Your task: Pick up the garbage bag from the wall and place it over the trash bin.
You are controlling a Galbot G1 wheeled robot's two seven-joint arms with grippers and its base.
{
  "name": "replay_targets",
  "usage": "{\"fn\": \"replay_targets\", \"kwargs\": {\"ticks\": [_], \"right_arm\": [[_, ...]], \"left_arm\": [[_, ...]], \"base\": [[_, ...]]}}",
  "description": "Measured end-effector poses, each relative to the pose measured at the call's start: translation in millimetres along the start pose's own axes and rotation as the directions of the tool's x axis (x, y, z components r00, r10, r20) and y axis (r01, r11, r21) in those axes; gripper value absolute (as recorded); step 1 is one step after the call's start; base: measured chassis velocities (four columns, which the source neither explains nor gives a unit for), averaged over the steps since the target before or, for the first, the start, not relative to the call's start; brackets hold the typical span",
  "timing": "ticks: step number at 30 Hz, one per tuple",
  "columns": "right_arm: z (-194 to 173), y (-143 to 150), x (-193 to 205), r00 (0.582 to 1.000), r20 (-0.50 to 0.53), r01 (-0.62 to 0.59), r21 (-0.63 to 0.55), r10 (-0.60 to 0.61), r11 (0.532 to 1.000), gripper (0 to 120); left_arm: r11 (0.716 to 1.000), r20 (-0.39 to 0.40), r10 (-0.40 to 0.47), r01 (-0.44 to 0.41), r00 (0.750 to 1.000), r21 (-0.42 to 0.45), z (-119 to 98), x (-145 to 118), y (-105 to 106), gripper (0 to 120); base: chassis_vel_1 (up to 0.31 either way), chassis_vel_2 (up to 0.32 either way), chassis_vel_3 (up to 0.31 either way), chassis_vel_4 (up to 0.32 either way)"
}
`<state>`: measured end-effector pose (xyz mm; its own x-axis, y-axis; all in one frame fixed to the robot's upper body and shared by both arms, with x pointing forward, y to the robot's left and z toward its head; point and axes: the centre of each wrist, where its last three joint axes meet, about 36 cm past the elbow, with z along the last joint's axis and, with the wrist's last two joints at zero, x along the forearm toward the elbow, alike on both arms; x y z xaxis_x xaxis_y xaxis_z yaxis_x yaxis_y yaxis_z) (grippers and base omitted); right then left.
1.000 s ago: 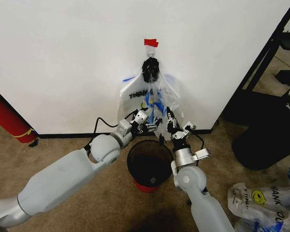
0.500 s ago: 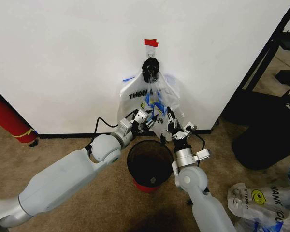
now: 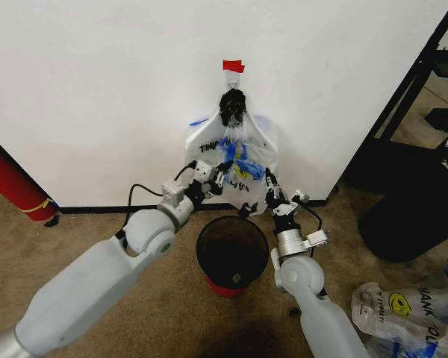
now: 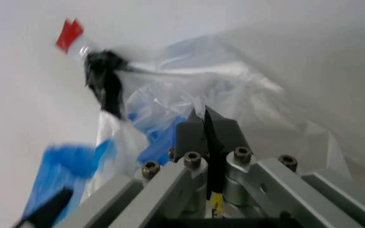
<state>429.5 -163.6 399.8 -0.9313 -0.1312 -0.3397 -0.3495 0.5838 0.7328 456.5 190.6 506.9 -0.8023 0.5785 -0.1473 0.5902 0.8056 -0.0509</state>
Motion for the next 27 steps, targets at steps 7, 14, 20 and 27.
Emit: {"fn": "replay_targets", "kwargs": {"ticks": [7, 14, 20, 27], "right_arm": [[3.3, -7.7, 17.9, 0.999, 0.025, -0.035, -0.119, 0.039, 0.992, 0], [9.7, -23.7, 38.4, 0.999, -0.036, 0.030, 0.033, -0.029, 0.999, 3], [-4.6, -37.6, 40.7, 0.991, -0.046, 0.131, 0.249, -0.123, 0.960, 25], [-54.1, -52.2, 39.8, 0.947, -0.082, 0.306, 0.528, -0.311, 0.792, 51]], "left_arm": [[0.993, 0.067, -0.044, 0.036, 0.997, 0.115, 21.0, 16.1, -5.7, 0], [0.990, 0.096, -0.036, 0.022, 0.995, 0.141, 18.2, 16.8, -12.2, 0], [0.991, 0.098, -0.018, 0.005, 0.995, 0.132, 13.1, 19.7, -15.2, 0], [0.992, 0.096, -0.005, -0.007, 0.995, 0.123, 9.3, 21.0, -17.5, 0]], "base": [[0.000, 0.000, 0.000, 0.000], [0.000, 0.000, 0.000, 0.000], [0.000, 0.000, 0.000, 0.000], [0.000, 0.000, 0.000, 0.000]]}}
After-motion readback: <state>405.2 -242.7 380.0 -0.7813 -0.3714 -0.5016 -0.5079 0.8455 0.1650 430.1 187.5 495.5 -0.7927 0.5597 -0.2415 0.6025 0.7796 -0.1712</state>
